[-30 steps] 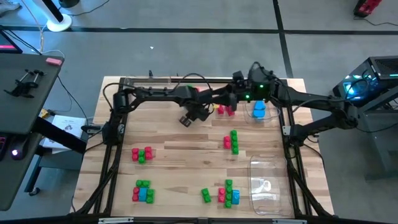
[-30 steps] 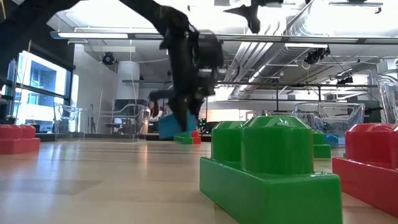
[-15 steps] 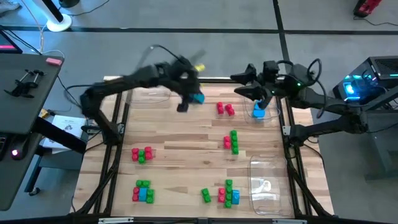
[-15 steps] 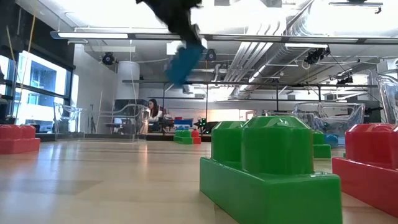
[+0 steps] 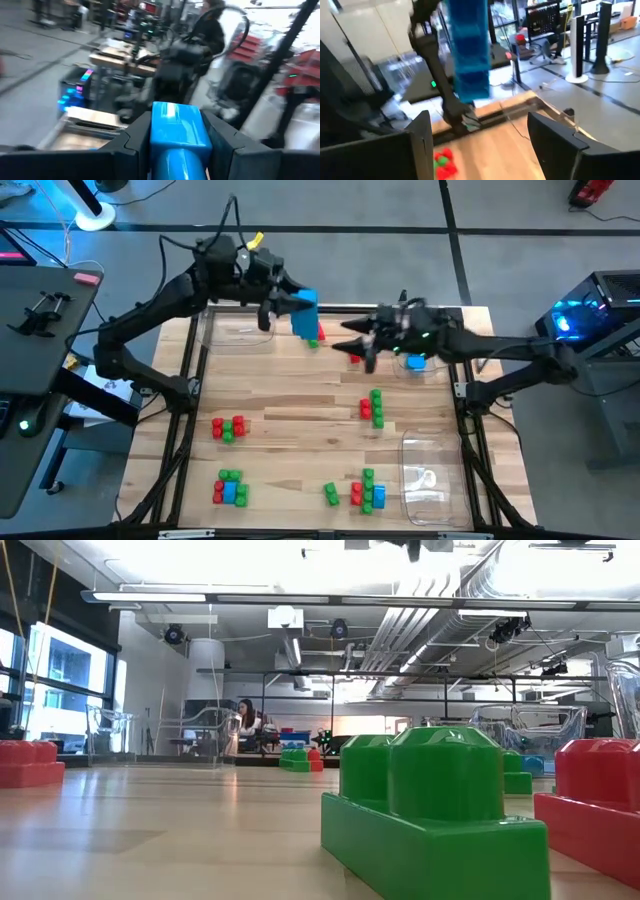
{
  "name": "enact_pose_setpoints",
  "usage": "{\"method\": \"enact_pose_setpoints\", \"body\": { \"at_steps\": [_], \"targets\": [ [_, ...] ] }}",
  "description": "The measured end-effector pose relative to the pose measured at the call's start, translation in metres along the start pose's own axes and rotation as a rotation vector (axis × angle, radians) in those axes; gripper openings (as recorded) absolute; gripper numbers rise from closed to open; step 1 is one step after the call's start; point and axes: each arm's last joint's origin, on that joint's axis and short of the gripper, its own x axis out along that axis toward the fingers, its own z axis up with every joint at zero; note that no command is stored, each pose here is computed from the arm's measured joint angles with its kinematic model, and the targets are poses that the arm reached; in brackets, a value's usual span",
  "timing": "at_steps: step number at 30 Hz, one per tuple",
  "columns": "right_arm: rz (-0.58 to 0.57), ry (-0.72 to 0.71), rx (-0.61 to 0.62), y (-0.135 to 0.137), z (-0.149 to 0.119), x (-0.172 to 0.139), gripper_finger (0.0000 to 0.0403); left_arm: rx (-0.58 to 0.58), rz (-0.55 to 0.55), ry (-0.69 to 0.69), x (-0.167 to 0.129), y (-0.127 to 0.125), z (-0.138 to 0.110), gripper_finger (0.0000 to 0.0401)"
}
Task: Sort blocks
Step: Put the blue game piece into the top right transparent bin
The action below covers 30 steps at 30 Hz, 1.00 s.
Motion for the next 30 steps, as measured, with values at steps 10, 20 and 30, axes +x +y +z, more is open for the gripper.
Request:
{"method": "enact_pose_setpoints", "body": {
  "at_steps": [10, 20, 30],
  "targets": [
    [-0.041, 0.038, 0.006, 0.005, -0.014, 0.015, 0.0214, 0.063, -0.032, -0.026, 0.01, -0.01, -0.001, 0.0115],
    [-0.06, 0.029, -0.054, 0.007, 0.001, 0.02, 0.0214, 0.088, -0.011, -0.006, 0.048, -0.008, -0.018, 0.0115],
    [-0.018, 0.03, -0.051, 0.006, 0.003, 0.019, 0.0214, 0.075, -0.079, -0.065, 0.063, -0.009, -0.018, 0.0115]
  ]
}}
